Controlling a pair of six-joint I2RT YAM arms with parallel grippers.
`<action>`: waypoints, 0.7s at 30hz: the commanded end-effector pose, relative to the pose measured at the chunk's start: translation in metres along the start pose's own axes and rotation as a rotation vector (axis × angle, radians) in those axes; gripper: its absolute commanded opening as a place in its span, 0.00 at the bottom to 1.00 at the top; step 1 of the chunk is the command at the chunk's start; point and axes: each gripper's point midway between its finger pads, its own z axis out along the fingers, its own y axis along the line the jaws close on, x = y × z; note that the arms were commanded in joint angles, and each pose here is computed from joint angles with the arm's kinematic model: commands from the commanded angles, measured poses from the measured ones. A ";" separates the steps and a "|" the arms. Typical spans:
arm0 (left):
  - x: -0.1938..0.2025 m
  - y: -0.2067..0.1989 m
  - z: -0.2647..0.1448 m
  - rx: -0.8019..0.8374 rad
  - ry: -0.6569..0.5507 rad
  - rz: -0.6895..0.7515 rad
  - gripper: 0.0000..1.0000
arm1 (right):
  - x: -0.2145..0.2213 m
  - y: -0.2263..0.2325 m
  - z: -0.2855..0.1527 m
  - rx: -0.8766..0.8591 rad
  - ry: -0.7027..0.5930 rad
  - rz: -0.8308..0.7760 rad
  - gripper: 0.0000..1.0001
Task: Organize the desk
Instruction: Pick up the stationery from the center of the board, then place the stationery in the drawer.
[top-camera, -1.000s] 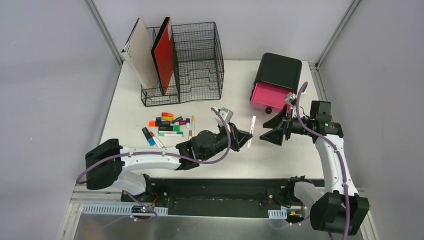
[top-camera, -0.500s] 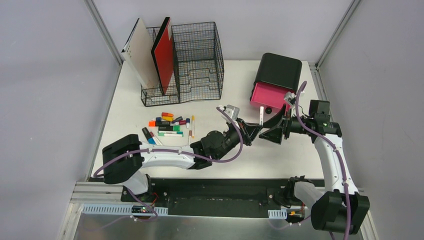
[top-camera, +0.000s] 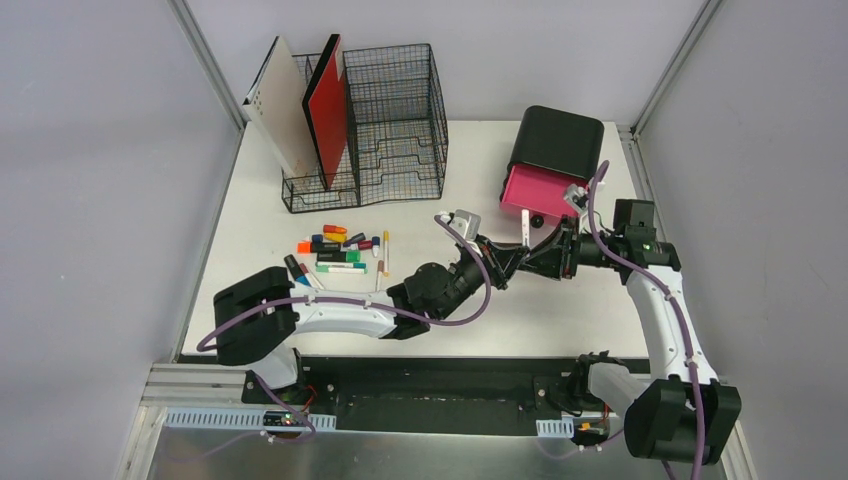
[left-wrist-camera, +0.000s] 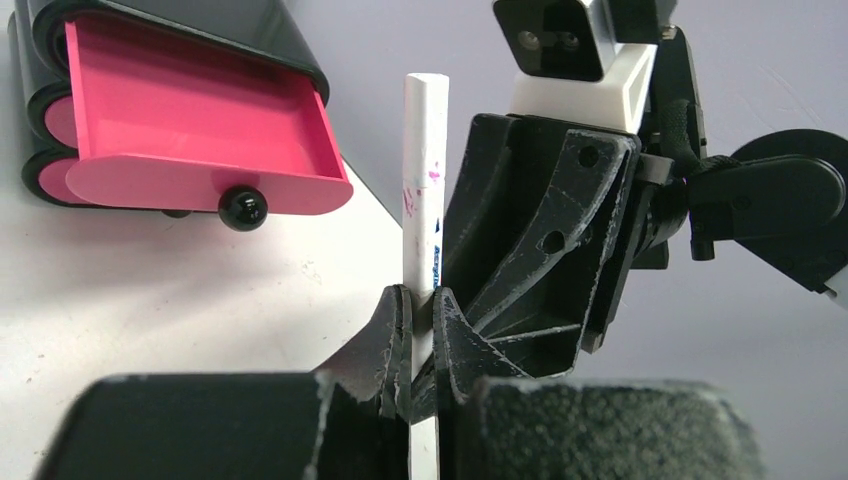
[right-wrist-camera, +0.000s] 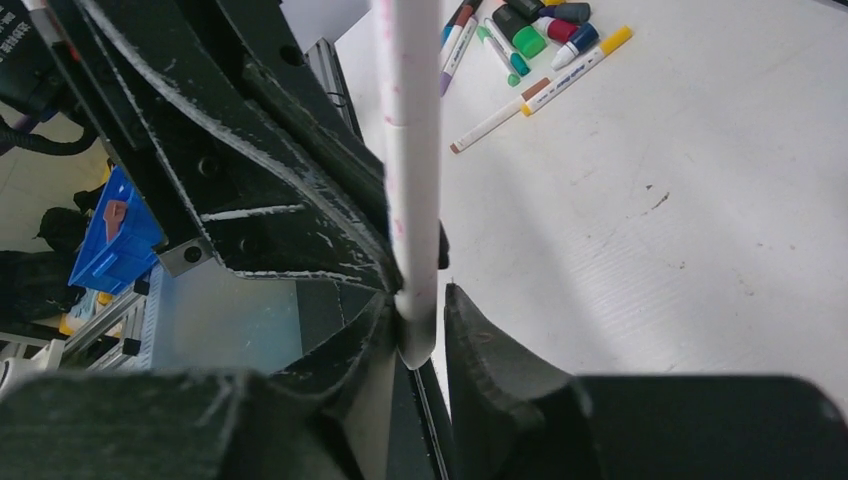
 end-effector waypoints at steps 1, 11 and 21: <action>-0.022 -0.026 0.003 0.071 -0.073 -0.037 0.00 | -0.005 0.000 0.002 -0.015 -0.004 -0.057 0.18; -0.026 -0.027 -0.014 0.104 -0.030 0.052 0.57 | 0.002 0.000 -0.003 0.013 0.066 -0.103 0.00; -0.028 0.037 -0.103 0.000 0.215 0.493 0.93 | 0.013 -0.024 -0.018 0.179 0.199 -0.210 0.00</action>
